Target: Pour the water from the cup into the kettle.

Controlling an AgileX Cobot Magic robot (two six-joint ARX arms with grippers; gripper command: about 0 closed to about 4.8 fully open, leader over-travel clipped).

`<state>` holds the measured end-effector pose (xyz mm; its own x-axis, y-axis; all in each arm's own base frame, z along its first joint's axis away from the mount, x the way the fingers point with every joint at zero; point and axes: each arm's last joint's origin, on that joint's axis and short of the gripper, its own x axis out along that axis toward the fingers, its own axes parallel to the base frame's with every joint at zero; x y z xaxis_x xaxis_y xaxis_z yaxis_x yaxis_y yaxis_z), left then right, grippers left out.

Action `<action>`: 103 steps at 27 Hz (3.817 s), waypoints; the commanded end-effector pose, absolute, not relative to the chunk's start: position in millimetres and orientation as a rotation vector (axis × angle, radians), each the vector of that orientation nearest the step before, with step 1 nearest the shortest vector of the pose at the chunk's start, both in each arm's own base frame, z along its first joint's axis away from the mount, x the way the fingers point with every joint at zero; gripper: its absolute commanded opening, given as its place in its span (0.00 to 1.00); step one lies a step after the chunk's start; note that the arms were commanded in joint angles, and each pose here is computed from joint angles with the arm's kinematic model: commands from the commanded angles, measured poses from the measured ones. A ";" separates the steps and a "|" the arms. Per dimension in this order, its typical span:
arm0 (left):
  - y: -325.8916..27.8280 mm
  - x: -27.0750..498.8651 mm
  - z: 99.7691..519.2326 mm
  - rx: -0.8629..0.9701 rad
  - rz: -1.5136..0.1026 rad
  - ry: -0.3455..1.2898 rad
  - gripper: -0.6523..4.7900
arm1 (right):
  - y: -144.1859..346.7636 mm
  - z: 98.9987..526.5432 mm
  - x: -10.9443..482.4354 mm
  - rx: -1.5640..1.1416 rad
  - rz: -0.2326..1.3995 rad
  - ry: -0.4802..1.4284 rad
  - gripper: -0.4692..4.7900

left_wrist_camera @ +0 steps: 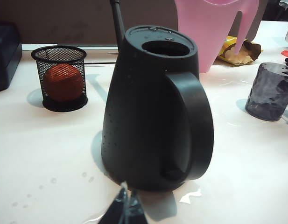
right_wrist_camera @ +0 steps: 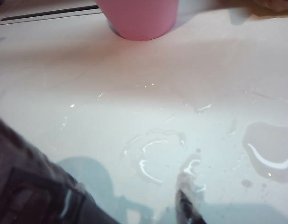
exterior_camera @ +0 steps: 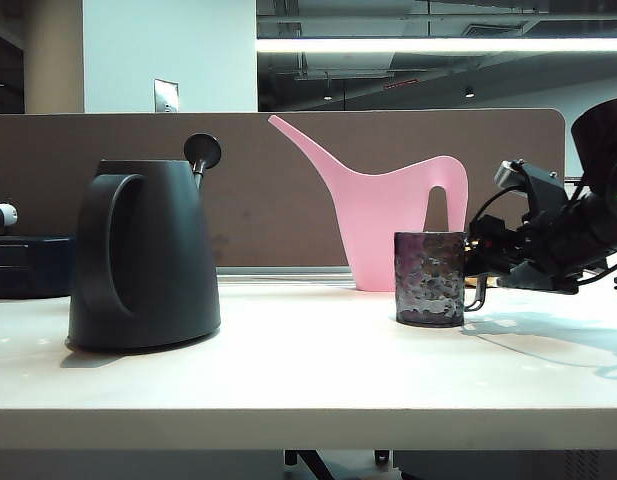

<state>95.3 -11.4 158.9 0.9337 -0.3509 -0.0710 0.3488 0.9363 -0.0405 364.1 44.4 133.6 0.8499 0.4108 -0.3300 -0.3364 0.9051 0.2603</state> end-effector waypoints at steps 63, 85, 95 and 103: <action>-11.3 95.3 160.0 -0.022 -0.352 0.070 0.11 | 209.7 375.4 303.5 -0.337 0.440 0.141 0.07; -11.2 95.3 160.0 -0.022 -0.352 0.070 0.11 | 312.9 346.8 314.2 -0.888 0.470 0.075 0.07; -11.1 95.4 160.1 -0.022 -0.351 0.070 0.11 | 315.2 352.5 313.5 -0.969 0.446 0.010 0.07; -11.1 95.4 160.1 -0.022 -0.350 0.070 0.11 | 322.8 351.9 310.4 -1.033 0.452 -0.040 0.07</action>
